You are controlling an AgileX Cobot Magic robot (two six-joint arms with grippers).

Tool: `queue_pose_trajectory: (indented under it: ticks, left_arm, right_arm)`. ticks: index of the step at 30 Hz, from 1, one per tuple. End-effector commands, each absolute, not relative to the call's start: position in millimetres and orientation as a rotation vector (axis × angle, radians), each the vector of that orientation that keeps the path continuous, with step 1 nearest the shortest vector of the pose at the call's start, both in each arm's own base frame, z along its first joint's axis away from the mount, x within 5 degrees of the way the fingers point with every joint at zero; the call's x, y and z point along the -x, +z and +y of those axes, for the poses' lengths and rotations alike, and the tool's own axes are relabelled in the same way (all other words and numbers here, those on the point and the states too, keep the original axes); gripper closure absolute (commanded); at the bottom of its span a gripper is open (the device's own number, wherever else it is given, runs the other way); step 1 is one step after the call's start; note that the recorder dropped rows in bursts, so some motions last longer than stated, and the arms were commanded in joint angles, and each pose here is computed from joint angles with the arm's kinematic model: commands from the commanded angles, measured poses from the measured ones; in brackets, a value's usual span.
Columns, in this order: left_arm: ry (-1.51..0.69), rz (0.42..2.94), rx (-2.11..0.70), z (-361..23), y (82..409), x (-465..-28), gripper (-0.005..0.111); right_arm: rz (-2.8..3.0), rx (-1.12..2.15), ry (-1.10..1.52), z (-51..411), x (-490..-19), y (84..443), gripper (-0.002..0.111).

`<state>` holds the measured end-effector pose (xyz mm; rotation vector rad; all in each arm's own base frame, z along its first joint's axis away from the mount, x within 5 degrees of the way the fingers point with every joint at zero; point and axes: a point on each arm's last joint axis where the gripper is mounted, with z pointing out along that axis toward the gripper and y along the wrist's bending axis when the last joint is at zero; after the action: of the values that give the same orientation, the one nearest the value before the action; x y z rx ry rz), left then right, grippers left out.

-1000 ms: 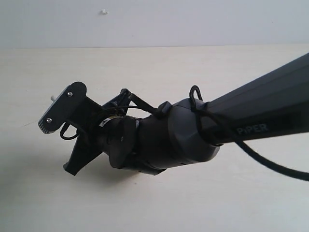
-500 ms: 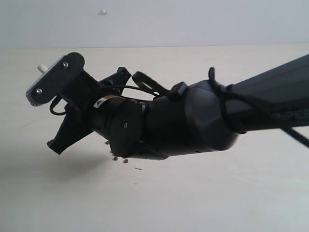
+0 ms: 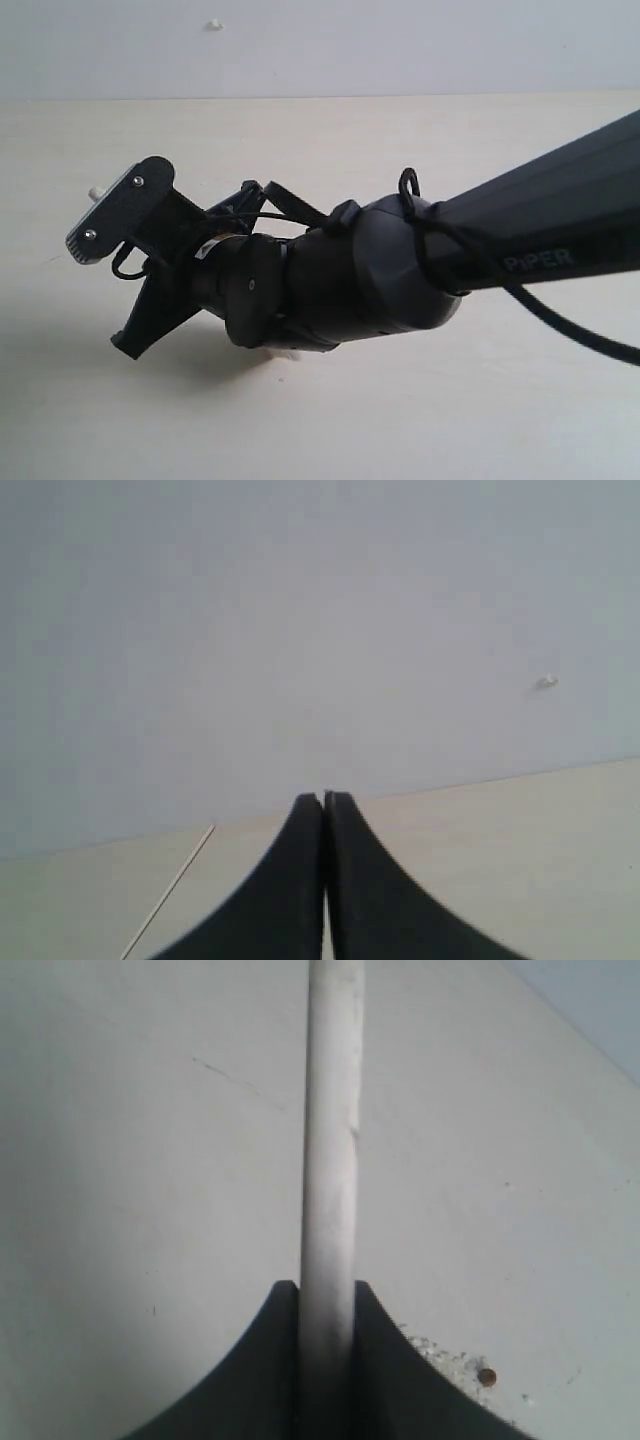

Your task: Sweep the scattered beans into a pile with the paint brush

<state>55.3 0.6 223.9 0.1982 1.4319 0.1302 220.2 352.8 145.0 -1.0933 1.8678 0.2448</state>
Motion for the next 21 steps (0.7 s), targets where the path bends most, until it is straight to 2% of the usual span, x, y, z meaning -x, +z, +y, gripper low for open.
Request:
queue_pose_trajectory:
  ticks: [1, 7, 13, 16, 21]
  left_arm:
    - [0.120, 1.430, -0.206, -0.2, 222.7, -55.0, 0.107]
    - [0.120, 1.430, -0.206, -0.2, 222.7, -55.0, 0.107]
    - [0.120, 1.430, -0.206, -0.2, 222.7, -55.0, 0.107]
    - [0.120, 1.430, -0.206, -0.2, 222.7, -55.0, 0.107]
    - [0.120, 1.430, -0.206, -0.2, 222.7, -55.0, 0.107]
  right_arm:
    - [1.817, 1.072, 0.223, 352.1, -223.8, 155.1, 0.108]
    - [1.817, 1.014, 0.224, 344.9, -222.6, 184.5, 0.108]
    - [1.778, 0.672, -0.312, 302.1, -245.1, 211.2, 0.108]
    - [1.731, 0.514, -0.508, 284.9, -248.3, 207.3, 0.108]
    - [1.709, 0.289, -0.432, 281.2, -249.7, 171.6, 0.108]
